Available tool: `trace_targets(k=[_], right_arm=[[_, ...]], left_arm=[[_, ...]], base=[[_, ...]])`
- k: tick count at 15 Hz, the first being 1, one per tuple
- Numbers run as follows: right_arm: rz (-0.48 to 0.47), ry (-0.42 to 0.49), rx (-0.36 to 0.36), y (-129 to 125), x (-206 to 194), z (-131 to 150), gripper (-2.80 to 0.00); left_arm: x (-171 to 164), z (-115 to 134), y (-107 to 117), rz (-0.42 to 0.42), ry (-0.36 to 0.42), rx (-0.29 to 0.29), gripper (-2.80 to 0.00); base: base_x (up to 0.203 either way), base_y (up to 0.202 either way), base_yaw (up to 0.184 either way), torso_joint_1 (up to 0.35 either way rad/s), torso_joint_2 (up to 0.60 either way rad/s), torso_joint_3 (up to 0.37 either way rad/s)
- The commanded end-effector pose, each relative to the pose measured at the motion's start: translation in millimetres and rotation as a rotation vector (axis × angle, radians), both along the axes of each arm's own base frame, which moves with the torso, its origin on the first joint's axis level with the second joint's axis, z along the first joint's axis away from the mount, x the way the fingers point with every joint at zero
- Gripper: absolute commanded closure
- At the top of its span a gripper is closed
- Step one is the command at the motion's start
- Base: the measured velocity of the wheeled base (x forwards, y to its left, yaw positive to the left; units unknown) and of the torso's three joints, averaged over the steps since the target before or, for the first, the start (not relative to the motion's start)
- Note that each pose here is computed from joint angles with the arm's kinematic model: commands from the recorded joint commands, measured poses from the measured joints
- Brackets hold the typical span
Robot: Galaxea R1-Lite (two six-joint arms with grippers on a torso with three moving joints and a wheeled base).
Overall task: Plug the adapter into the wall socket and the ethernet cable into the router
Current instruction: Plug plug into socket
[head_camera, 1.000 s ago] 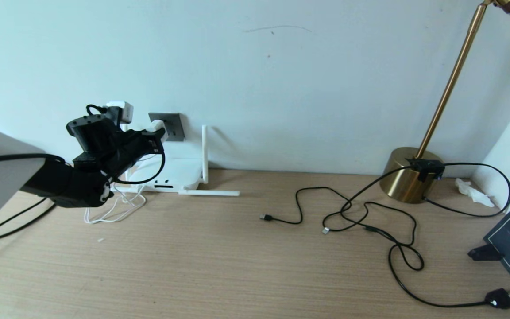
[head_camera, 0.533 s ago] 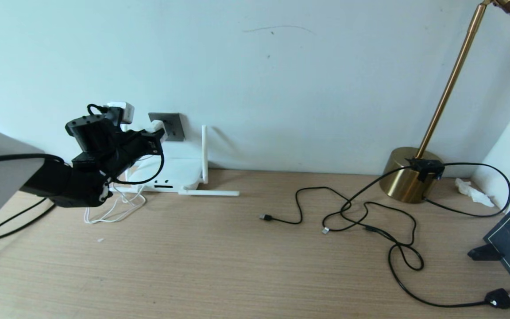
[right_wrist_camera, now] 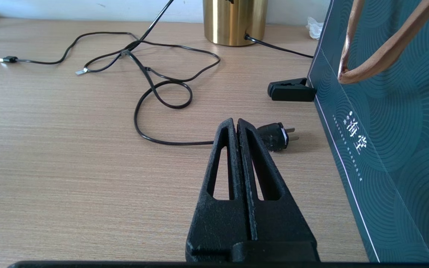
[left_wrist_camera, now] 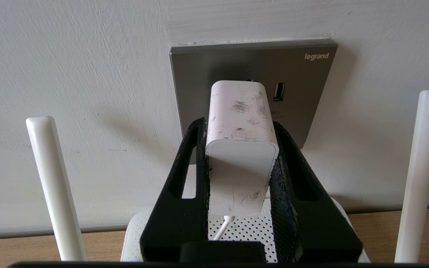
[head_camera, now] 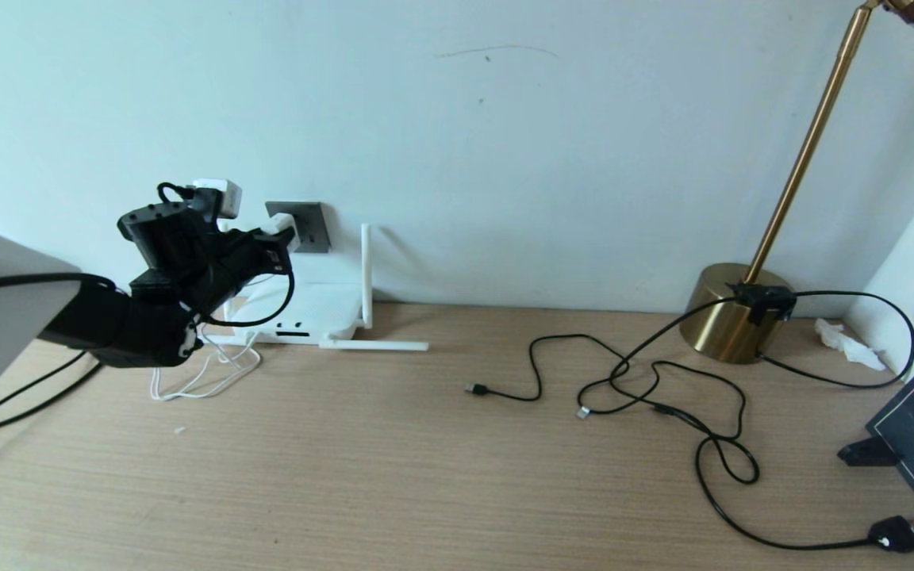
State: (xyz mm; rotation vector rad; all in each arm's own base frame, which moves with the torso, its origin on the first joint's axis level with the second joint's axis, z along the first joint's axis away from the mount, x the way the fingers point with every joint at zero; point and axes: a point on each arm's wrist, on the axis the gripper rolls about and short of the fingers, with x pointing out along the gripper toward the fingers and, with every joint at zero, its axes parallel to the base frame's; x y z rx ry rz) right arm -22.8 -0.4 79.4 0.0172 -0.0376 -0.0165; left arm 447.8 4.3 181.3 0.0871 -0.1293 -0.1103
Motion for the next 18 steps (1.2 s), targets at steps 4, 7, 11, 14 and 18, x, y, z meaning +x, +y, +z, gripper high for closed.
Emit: trace_targets(k=[4, 7, 11, 14, 18], right_arm=[[0.000, 0.010, 0.000, 0, 1, -3, 0.00], [0.000, 0.010, 0.000, 0, 1, -3, 0.00], [0.000, 0.010, 0.000, 0, 1, -3, 0.00], [0.000, 0.010, 0.000, 0, 1, -3, 0.00], [0.000, 0.009, 0.000, 0, 1, -3, 0.00]], left_arm=[[1, 0, -5, -0.017, 0.000, -0.035, 0.00], [3, -6, -7, -0.016, 0.013, -0.041, 0.00], [3, -9, -10, -0.012, 0.030, -0.106, 0.00], [4, -12, -10, -0.006, 0.037, -0.106, 0.00], [6, -14, -10, -0.007, 0.040, -0.106, 0.00]], base=[[0.000, 0.000, 0.000, 0.000, 0.00, 0.000], [0.000, 0.000, 0.000, 0.000, 0.00, 0.000], [0.000, 0.000, 0.000, 0.000, 0.00, 0.000], [0.000, 0.000, 0.000, 0.000, 0.00, 0.000], [0.000, 0.000, 0.000, 0.000, 0.00, 0.000]])
